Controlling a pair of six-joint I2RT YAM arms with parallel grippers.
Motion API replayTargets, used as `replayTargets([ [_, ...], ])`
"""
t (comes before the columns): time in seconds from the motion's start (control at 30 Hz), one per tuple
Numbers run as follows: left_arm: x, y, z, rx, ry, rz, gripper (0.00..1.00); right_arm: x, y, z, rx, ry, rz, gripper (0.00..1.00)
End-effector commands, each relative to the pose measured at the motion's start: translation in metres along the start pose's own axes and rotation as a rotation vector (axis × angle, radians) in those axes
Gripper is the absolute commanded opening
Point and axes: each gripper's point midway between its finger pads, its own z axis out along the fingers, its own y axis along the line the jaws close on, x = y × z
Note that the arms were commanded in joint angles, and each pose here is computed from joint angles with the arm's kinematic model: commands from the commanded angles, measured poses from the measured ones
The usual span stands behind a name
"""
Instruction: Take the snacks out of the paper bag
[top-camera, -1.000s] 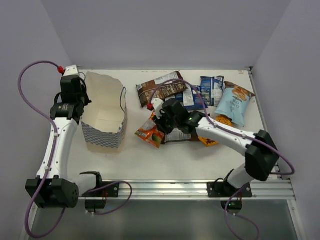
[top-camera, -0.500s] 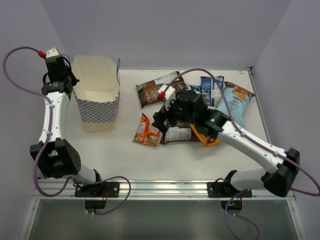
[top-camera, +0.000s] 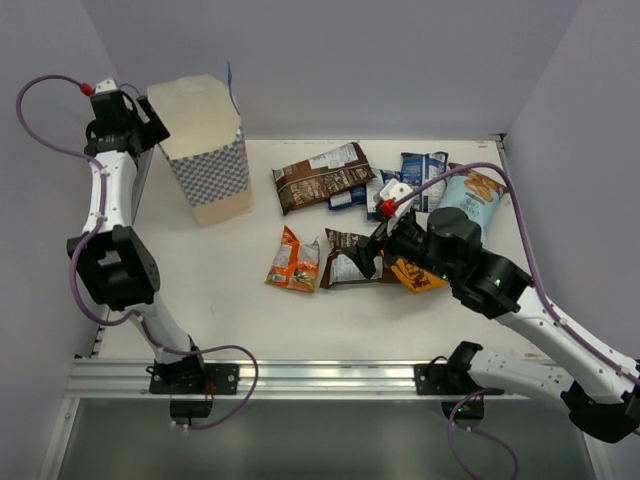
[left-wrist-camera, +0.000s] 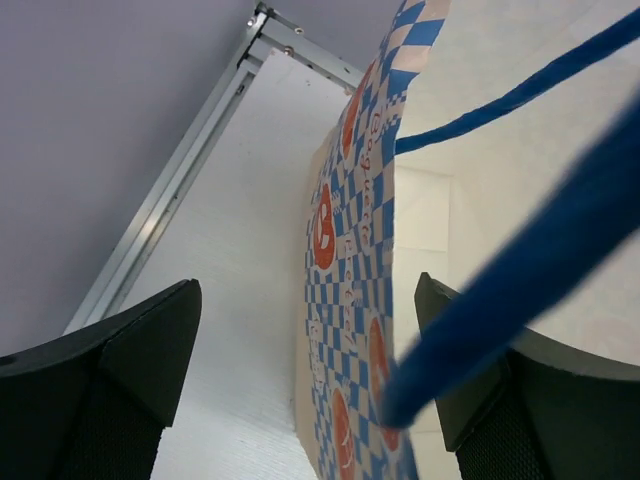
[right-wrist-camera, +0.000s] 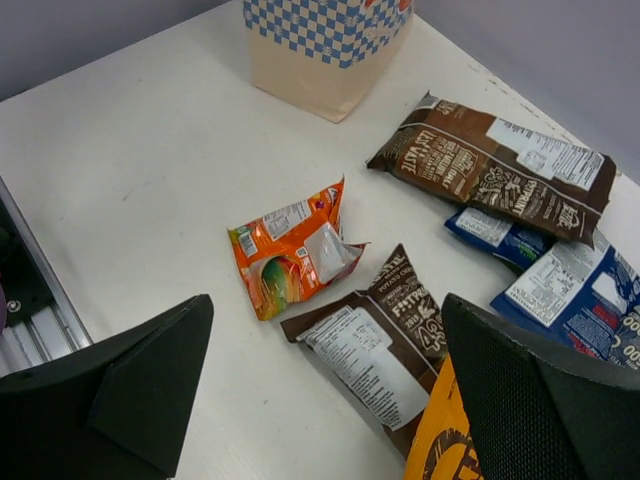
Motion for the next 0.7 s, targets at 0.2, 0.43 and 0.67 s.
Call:
replayTargets([
  [0.2,-0.035,-0.021,-0.067,0.147,-0.093,-0.004,1.00,-0.003,-0.009,-0.016,0.061,-0.029,0.014,0.99],
  [0.43,-0.049,-0.049,-0.157,0.310,-0.128,0.020,1.00,-0.036,-0.043,-0.051,0.271,-0.155,0.130,0.99],
  [0.67,-0.028,-0.063,-0.274,0.392,-0.281,0.102,1.00,-0.048,-0.096,-0.125,0.596,-0.298,0.224,0.99],
])
